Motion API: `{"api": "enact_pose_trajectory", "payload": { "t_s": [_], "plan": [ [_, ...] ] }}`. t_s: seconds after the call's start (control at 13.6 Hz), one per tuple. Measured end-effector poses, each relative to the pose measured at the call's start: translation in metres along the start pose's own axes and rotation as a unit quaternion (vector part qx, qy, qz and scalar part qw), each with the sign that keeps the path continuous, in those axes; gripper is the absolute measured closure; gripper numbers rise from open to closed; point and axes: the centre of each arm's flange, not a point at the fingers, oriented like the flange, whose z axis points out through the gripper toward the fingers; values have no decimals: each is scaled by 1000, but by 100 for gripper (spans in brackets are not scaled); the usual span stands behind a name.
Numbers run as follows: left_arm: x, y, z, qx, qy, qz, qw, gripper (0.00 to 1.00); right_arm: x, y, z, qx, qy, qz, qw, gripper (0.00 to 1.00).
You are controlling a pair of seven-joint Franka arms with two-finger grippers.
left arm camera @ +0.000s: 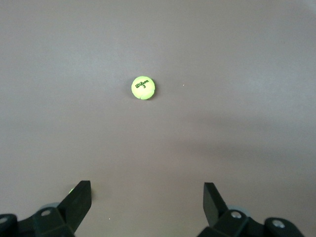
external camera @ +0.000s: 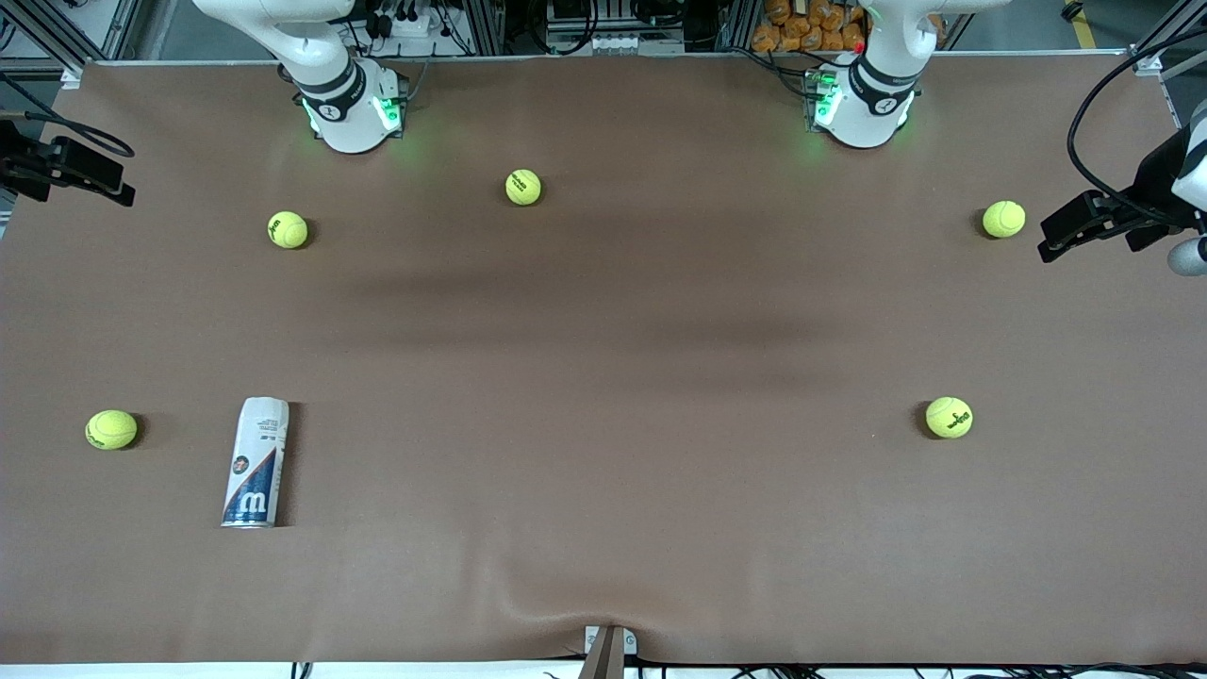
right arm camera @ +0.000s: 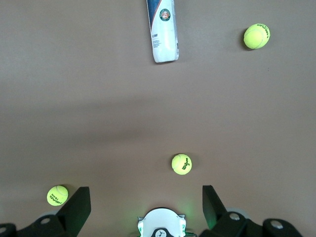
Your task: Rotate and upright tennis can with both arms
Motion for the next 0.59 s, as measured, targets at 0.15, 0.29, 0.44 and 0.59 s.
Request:
{"api": "enact_pose_trajectory", "payload": {
  "t_s": [0.15,0.29,0.44,0.59],
  "plan": [
    [-1,2,1,1,-3,2,1000,0,0,0,1,0,-1,0,1000,0],
    [-2,4,1,1,-4,4,1000,0,0,0,2,0,-1,0,1000,0],
    [-2,4,1,1,-4,4,1000,0,1,0,2,0,-1,0,1000,0],
    [-2,4,1,1,-4,4,1000,0,1,1,2,0,-1,1,1000,0]
  ]
}}
